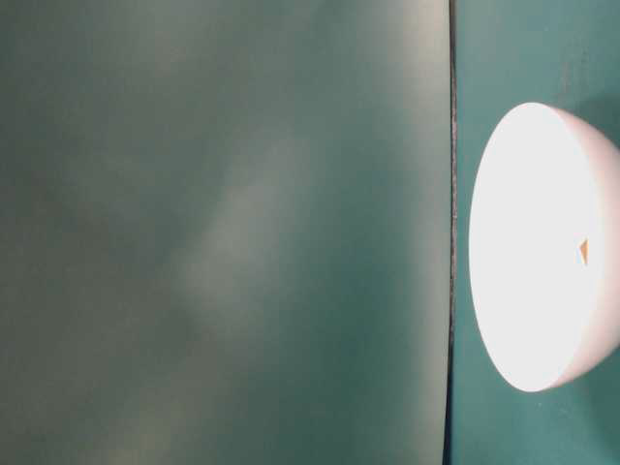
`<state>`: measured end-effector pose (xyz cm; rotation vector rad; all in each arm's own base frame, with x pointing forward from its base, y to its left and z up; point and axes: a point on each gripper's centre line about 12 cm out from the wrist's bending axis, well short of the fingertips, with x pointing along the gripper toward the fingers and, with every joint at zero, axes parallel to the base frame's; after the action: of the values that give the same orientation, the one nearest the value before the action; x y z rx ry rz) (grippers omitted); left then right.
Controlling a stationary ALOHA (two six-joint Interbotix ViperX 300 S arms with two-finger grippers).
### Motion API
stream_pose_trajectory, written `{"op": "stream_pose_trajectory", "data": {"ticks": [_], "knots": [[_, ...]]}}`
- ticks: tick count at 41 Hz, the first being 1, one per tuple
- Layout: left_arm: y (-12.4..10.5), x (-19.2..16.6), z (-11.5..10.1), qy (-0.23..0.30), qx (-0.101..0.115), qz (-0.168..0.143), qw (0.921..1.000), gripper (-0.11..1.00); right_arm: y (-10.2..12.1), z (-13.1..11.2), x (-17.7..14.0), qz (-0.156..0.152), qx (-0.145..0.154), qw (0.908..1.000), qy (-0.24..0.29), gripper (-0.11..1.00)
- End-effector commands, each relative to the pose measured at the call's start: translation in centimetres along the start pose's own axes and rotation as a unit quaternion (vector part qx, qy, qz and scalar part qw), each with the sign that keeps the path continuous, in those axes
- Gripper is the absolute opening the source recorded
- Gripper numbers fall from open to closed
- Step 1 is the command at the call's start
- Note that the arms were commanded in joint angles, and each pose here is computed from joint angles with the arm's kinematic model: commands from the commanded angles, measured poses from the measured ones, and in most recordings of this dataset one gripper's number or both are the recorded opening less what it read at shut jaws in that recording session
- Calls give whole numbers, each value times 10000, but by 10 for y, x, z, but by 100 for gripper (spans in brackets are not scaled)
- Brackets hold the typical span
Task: Grip the spoon and scoop the red block from the bowl with right arm.
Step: 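Move the right gripper left toward the pink spoon handle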
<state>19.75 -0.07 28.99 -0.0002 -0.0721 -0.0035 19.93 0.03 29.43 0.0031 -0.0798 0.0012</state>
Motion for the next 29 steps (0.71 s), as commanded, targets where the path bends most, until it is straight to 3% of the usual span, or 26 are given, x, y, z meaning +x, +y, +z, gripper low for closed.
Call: {"op": "stream_pose_trajectory", "data": {"ticks": [1,2,5,9,22,24,29], "knots": [[0,3,8,38,128,-16,9999,0,1,4,3,22,93,10000,-23,0],[0,3,6,154,52,-12,9999,0,0,-8,7,-32,346,9990,268,0],[0,2,5,192,29,-12,9998,0,0,-16,11,-79,628,9970,444,0],[0,2,5,184,36,-12,9998,0,0,-28,16,-97,811,9947,627,0],[0,2,5,192,90,-13,9998,0,18,-75,27,227,764,9870,1395,1],[0,2,6,184,90,-13,9998,0,24,-84,27,312,824,9837,1566,11],[0,2,5,192,83,-11,9998,0,32,-106,23,300,1117,9744,1930,47]]}}
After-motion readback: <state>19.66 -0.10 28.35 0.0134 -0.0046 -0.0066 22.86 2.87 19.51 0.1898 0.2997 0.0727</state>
